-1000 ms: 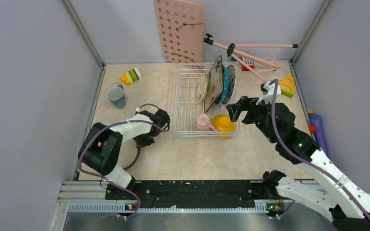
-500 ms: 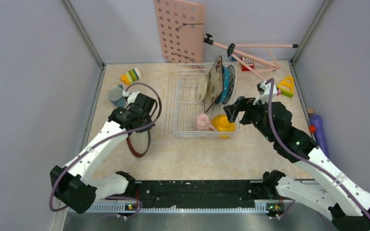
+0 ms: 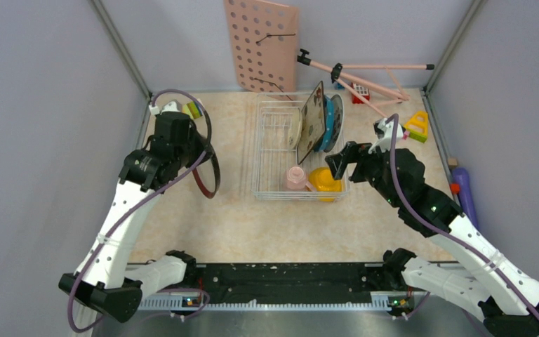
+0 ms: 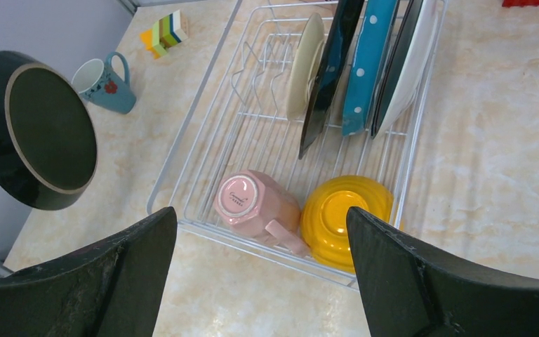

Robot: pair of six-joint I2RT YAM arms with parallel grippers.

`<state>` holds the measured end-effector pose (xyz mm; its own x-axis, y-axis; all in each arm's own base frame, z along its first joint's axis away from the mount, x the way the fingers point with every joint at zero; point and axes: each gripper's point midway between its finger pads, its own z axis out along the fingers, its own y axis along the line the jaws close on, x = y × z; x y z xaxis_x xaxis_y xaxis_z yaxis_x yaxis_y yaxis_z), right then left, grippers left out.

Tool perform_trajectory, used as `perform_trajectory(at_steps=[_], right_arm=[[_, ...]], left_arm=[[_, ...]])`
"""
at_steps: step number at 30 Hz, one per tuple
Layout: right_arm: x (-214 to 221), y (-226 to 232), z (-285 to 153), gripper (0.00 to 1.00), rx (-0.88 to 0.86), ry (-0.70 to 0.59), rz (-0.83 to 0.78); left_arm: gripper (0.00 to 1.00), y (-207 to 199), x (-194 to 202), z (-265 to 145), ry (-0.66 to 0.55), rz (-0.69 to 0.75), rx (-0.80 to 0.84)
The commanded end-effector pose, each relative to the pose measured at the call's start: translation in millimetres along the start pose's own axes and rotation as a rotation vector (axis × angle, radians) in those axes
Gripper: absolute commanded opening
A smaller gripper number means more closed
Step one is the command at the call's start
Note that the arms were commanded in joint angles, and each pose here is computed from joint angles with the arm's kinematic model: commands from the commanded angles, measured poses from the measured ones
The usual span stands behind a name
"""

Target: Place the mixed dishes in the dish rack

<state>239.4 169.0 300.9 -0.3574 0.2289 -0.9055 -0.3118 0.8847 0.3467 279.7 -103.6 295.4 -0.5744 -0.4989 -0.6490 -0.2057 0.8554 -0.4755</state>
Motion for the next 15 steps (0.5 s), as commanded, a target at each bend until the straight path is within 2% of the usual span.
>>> perform_trajectory(at_steps=[1, 6, 15], right_arm=[[-30, 10, -10, 0.89, -0.034, -0.069, 0.029], [-30, 10, -11, 0.89, -0.031, -0.066, 0.030], [-27, 6, -14, 0.89, -0.017, -0.060, 0.028]], left_arm=[[0.00, -95, -68, -52, -0.192, 0.031, 0.458], [0.00, -129, -87, -56, -0.200, 0.062, 0.605], [0.00, -186, -89, -50, -0.111, 0.118, 0.905]])
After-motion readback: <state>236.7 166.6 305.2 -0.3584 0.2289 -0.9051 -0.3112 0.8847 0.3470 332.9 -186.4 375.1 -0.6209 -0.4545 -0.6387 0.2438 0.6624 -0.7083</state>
